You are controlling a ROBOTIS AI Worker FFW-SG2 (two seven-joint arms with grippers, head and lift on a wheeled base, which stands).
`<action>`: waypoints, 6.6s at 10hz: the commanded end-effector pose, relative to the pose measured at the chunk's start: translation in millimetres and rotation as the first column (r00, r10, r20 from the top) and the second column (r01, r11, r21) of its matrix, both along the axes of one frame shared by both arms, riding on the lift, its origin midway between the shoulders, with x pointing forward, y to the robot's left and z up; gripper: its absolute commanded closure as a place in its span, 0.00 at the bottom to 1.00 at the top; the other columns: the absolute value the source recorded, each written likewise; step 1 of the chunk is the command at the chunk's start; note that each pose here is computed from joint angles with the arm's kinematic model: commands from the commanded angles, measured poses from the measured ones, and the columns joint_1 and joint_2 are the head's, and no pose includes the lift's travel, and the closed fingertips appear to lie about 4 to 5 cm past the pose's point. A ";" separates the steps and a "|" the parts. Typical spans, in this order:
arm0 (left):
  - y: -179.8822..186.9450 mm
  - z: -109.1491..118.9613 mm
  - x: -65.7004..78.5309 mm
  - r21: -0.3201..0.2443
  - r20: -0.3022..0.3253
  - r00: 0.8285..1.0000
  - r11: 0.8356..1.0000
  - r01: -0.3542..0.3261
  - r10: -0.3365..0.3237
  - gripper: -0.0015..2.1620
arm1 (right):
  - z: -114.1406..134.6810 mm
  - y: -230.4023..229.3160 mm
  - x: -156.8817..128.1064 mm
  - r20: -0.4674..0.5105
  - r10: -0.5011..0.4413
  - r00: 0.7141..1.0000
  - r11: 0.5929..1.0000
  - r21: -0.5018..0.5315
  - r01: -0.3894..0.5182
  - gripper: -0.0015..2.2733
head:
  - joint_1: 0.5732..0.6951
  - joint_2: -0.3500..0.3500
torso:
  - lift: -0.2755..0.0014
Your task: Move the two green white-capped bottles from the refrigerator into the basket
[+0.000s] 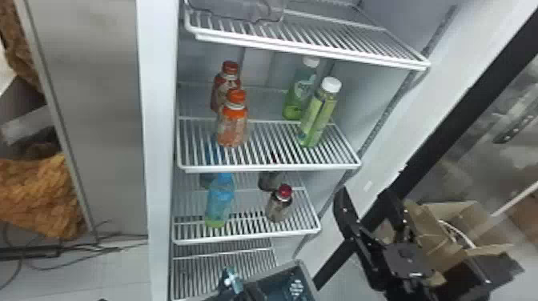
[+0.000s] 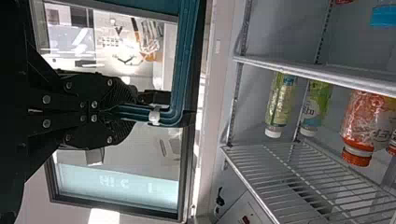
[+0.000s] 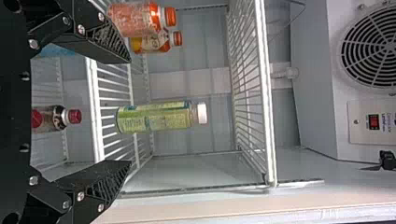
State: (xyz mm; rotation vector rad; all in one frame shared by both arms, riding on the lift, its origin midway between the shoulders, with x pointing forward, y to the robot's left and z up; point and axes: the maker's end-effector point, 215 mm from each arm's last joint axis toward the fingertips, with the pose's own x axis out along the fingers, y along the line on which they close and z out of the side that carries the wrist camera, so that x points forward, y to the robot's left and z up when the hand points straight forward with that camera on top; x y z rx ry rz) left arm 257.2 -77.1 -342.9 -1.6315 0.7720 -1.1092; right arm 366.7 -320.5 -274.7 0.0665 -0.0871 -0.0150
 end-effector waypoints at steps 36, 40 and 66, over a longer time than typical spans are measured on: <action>1.7 3.8 7.5 -0.007 0.005 1.000 1.000 -0.012 0.012 0.56 | -20.7 -8.4 250.7 0.074 0.059 0.996 0.998 -0.012 -0.058 0.41 | 1.00 0.00 | 0.98; 1.8 3.9 7.6 -0.010 0.002 1.000 1.000 -0.015 0.015 0.56 | -2.4 -9.7 240.3 0.118 0.052 0.992 0.998 -0.025 -0.050 0.42 | 1.00 0.00 | 0.98; 7.0 -4.3 6.1 0.000 -0.013 0.999 1.000 -0.030 0.030 0.56 | -13.3 144.1 -32.2 -0.346 0.490 0.800 0.869 0.258 -0.421 0.42 | 1.00 0.00 | 0.98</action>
